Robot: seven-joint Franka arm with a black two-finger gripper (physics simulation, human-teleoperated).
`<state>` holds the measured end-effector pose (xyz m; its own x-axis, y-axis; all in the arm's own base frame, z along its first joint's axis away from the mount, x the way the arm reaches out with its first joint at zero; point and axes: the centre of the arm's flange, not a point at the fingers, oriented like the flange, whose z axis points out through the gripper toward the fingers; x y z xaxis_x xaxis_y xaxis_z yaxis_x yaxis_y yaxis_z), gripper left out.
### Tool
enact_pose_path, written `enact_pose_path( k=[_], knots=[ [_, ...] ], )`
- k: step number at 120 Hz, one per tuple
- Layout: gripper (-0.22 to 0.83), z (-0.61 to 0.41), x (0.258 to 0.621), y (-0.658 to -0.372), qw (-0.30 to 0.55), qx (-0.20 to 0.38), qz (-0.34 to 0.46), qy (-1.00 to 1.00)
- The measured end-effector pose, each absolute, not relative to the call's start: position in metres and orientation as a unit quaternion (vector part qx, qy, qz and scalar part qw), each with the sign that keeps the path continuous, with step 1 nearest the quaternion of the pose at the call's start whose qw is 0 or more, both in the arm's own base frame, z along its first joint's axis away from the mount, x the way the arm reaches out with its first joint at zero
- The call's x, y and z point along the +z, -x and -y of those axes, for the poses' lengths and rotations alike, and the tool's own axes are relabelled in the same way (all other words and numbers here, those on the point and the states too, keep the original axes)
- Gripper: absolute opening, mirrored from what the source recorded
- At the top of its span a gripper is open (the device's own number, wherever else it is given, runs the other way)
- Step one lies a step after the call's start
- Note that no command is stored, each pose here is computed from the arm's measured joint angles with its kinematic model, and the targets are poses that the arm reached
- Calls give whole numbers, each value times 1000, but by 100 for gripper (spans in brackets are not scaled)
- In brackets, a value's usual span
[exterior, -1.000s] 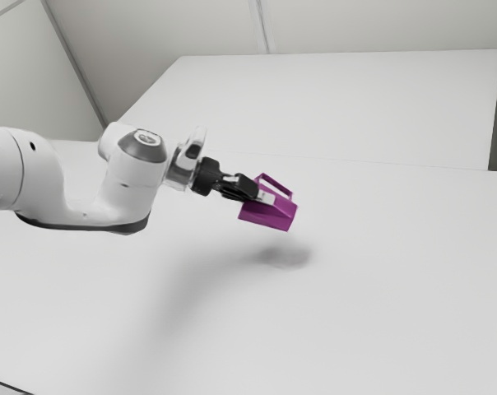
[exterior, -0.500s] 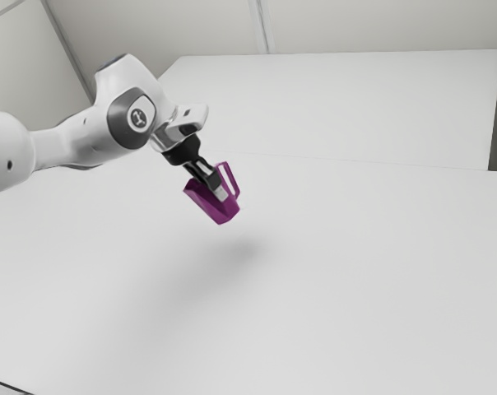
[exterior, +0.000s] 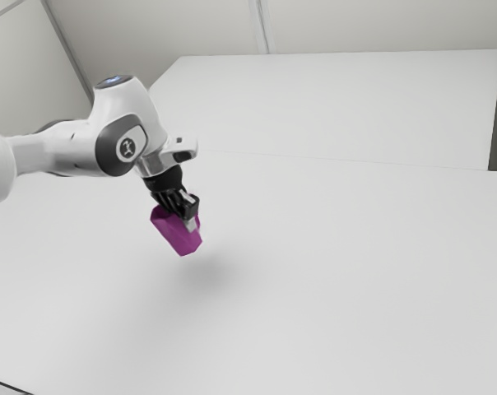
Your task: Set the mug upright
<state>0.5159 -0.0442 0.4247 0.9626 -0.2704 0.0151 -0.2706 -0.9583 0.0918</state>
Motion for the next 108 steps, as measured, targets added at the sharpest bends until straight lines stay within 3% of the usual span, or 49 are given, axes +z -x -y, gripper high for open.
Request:
enact_pose_path(
  k=[39,108],
  knots=[
    [-17,40,389,-503,20,20,74,-997],
    [-17,39,358,-505,18,34,7,-999]
  ],
)
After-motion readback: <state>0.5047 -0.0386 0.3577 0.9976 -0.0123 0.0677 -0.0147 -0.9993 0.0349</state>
